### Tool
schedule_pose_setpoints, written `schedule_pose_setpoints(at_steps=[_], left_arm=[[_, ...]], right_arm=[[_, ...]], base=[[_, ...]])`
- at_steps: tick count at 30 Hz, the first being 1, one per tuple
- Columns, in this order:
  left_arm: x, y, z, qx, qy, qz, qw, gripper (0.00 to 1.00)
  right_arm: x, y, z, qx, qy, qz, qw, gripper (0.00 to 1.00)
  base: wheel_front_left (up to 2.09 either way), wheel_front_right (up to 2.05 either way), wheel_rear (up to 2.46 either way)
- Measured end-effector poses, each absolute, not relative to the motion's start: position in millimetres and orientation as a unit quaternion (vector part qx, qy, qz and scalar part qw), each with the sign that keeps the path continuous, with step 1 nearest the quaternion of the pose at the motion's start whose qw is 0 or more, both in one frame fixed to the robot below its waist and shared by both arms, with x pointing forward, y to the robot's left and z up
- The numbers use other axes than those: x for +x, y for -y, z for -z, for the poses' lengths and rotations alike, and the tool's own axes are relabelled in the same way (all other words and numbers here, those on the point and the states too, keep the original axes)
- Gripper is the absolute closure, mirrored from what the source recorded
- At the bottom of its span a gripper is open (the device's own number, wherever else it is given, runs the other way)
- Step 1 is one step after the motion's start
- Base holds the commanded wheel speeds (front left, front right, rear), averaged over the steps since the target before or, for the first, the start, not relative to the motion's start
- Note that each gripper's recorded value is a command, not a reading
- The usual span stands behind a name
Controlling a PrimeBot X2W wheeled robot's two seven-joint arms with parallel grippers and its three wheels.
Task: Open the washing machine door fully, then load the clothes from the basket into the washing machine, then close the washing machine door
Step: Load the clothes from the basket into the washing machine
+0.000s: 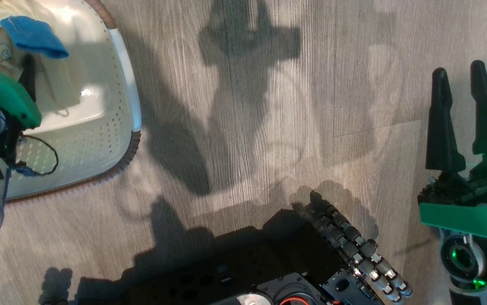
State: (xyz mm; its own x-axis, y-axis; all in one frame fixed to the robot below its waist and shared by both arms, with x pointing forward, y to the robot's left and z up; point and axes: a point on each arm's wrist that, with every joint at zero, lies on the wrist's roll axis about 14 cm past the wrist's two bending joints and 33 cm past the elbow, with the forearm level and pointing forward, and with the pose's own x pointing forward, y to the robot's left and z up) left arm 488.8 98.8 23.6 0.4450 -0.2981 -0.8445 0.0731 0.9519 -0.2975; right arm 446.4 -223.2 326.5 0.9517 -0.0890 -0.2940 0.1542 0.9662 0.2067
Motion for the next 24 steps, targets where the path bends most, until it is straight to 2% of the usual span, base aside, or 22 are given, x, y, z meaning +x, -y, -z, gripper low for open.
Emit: schedule_pose_setpoints(at_steps=[1,2,3,4,5,13,24], left_arm=[[488,-98,-23,-0.108,-0.519,0.111,0.841,0.00],[488,-98,-23,-0.108,-0.519,0.111,0.841,0.10],[487,-97,-22,-0.107,-0.522,0.113,0.839,0.40],[488,-96,-22,-0.106,-0.523,0.113,0.838,0.77],[488,-96,-22,-0.099,-0.524,0.117,0.838,1.00],[486,-96,-22,-0.082,-0.526,0.123,0.838,1.00],[484,-99,-51,-0.065,-0.490,0.137,0.859,1.00]], right_arm=[[447,223,-326,0.115,-0.142,0.061,0.981,0.00],[447,223,-326,0.115,-0.142,0.061,0.981,0.00],[447,222,-327,0.115,-0.142,0.061,0.981,0.00],[447,222,-327,0.116,-0.142,0.060,0.981,0.00],[447,222,-327,0.116,-0.141,0.060,0.981,0.00],[447,222,-329,0.116,-0.139,0.060,0.982,0.00],[448,219,-336,0.110,-0.133,0.053,0.984,0.00]], base=[[0.00,0.00,0.00],[0.00,0.00,0.00],[0.00,0.00,0.00],[0.00,0.00,0.00],[0.00,0.00,0.00],[0.00,0.00,0.00],[0.00,0.00,0.00]])
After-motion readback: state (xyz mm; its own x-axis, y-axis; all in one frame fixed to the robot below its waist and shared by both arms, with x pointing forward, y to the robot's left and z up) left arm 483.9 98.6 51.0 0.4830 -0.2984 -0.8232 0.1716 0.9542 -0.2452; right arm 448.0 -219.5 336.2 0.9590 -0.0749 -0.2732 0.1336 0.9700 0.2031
